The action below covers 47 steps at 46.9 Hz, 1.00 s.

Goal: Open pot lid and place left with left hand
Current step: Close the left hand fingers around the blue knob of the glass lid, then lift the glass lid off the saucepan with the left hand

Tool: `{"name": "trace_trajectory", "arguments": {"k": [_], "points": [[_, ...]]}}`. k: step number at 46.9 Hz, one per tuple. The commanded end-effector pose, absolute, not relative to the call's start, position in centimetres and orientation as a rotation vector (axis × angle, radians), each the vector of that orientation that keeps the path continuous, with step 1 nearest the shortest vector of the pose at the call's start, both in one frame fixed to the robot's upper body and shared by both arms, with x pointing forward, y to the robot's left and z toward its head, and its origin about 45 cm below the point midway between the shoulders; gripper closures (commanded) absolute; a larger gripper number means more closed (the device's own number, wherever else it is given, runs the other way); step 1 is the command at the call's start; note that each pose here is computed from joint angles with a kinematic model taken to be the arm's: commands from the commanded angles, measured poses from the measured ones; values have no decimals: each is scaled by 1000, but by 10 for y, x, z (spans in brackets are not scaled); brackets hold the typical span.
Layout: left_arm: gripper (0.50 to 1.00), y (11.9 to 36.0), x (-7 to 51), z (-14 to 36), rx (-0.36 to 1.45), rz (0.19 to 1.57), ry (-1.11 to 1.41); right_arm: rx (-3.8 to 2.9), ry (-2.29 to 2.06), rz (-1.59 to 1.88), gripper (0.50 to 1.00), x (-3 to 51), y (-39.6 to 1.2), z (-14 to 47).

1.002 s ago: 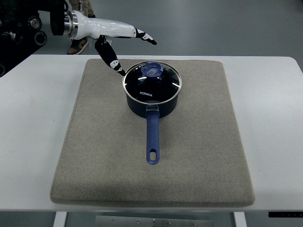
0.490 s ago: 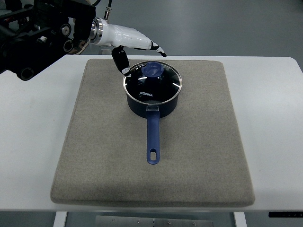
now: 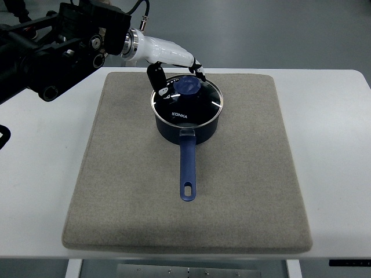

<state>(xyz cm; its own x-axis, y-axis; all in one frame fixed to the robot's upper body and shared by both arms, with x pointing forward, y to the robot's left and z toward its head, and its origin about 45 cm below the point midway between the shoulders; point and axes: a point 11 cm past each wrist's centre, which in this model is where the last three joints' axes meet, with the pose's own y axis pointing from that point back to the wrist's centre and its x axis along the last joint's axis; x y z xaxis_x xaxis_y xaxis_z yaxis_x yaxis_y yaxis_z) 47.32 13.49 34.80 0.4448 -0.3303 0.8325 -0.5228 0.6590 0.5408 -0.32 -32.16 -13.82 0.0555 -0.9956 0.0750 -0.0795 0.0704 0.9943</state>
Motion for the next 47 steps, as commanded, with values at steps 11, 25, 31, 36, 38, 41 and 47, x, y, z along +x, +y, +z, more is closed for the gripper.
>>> {"name": "trace_trajectory", "arguments": {"k": [11, 25, 31, 36, 38, 41, 47], "points": [[649, 137, 476, 348, 920, 154, -1151, 1238, -1256, -1075, 583, -3, -322, -138], [714, 137, 476, 348, 921, 154, -1153, 1238, -1256, -1075, 583, -3, -322, -138], [774, 137, 476, 348, 921, 154, -1153, 1238, -1256, -1075, 583, -3, -322, -138], [797, 137, 476, 348, 921, 154, -1153, 1238, -1256, -1075, 583, -3, -322, -138], [802, 137, 476, 348, 921, 154, -1153, 1238, -1256, -1075, 583, -3, -322, -138], [832, 138, 477, 348, 923, 155, -1154, 1238, -1255, -1073, 583, -3, -322, -138], [832, 138, 477, 348, 921, 159, -1155, 1238, -1256, -1075, 583, -3, -322, -138]]}}
